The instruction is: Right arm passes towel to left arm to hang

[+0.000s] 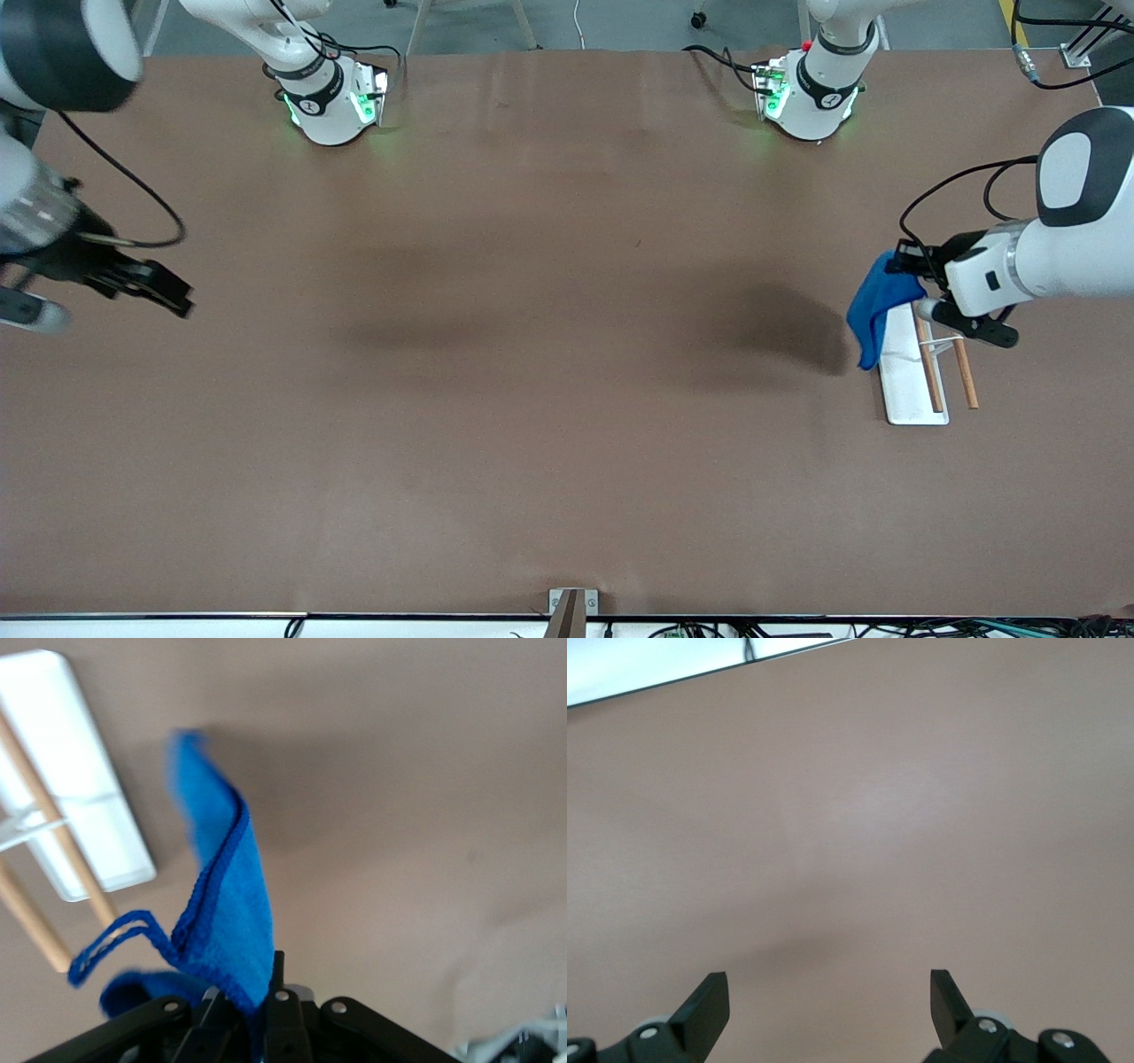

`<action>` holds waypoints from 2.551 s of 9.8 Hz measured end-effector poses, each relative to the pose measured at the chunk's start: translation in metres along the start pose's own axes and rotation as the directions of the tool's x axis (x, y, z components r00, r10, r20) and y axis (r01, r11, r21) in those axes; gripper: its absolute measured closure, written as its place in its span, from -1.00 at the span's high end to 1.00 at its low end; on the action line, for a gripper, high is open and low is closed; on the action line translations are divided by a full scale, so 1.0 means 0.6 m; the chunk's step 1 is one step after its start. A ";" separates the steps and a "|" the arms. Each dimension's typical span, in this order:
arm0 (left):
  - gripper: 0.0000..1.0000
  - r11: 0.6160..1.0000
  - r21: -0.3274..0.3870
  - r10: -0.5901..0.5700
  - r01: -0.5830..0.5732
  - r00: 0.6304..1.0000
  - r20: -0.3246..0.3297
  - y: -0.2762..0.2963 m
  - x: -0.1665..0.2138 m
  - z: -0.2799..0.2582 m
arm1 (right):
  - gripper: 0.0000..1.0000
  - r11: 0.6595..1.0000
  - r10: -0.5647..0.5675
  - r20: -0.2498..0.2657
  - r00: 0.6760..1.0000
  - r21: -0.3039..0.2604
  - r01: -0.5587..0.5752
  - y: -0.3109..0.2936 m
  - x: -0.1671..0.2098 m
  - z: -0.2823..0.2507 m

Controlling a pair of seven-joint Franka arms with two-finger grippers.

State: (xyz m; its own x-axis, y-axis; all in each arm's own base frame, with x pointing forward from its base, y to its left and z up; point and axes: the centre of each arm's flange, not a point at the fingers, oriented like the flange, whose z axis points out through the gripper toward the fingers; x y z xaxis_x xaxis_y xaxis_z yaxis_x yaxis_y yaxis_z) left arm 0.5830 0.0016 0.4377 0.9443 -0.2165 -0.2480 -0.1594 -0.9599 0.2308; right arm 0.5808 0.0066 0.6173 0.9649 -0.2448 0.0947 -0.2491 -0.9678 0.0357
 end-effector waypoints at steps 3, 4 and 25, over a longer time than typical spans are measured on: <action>-0.93 0.987 0.007 -0.157 0.158 0.982 -0.102 -0.126 -0.004 -0.007 | 1.00 0.999 -0.041 0.069 0.997 0.016 0.040 0.134 -0.023 -0.038; -0.93 0.981 0.005 -0.191 0.193 0.976 -0.106 -0.158 -0.009 -0.003 | 1.00 0.999 -0.048 0.090 0.995 0.021 0.046 0.173 -0.029 -0.041; 1.00 0.986 0.158 0.007 0.054 0.932 -0.362 0.039 -0.119 -0.258 | 1.00 0.996 -0.089 0.031 0.996 0.025 0.089 0.132 0.000 -0.073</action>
State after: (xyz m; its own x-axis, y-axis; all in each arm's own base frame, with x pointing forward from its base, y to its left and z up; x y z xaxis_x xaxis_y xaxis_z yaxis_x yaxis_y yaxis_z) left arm 0.5563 0.0223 0.6063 0.9834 -0.1436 0.1109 -0.1515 -0.9863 0.0658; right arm 0.5572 -0.0674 0.6634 0.9854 -0.1590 0.0604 -0.1604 -0.9869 0.0188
